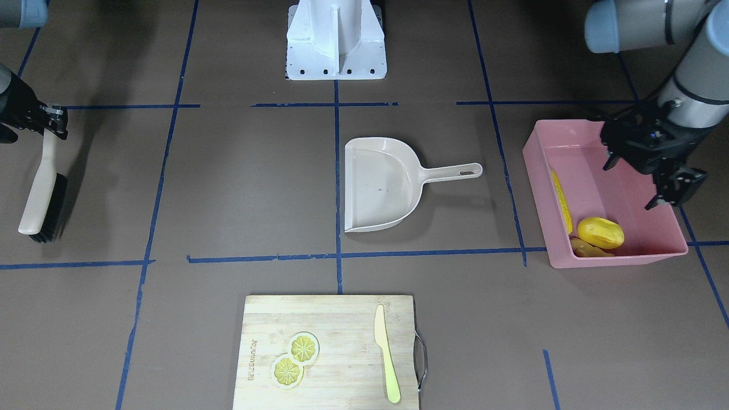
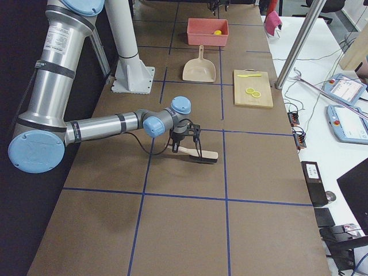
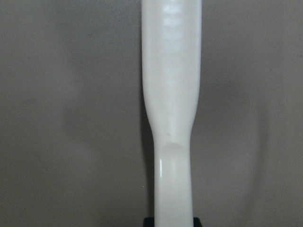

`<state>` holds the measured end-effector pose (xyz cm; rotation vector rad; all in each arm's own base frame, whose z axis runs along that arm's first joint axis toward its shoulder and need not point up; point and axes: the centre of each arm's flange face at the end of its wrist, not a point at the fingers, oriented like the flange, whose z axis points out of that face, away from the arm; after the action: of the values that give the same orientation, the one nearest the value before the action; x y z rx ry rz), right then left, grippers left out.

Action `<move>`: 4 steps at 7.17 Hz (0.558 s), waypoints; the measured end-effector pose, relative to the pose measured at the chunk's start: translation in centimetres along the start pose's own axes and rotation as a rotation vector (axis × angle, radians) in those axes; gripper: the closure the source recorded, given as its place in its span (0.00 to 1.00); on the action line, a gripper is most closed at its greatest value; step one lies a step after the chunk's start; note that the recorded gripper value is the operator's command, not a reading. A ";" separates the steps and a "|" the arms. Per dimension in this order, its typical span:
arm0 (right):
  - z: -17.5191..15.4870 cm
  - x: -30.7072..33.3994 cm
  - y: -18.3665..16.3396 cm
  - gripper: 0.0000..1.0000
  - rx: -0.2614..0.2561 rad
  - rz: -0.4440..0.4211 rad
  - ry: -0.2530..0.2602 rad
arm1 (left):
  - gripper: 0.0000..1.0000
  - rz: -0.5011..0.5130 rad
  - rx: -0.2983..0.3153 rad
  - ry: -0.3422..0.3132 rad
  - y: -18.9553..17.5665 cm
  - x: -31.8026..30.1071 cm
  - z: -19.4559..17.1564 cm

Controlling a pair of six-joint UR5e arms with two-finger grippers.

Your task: Sweep and dump trash into bin

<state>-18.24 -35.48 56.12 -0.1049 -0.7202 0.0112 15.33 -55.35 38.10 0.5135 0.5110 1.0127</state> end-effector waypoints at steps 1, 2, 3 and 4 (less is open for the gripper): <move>0.3 0.5 0.3 0.80 -0.004 -0.002 0.003 | 0.00 -0.086 -0.010 0.016 4.5 -1.9 -0.2; 0.6 0.9 0.5 0.77 -0.008 -0.003 0.006 | 0.00 -0.177 -0.015 0.031 8.8 -3.6 -0.6; 0.8 1.1 0.7 0.73 -0.013 -0.004 0.009 | 0.00 -0.287 -0.026 0.043 12.6 -4.9 -0.7; 1.1 1.2 0.9 0.69 -0.018 -0.006 0.012 | 0.00 -0.427 -0.044 0.048 16.0 -5.8 -0.7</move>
<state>-18.00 -34.45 57.62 -0.1204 -0.7085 -0.0015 1.90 -53.46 48.36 0.3221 0.6093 0.6267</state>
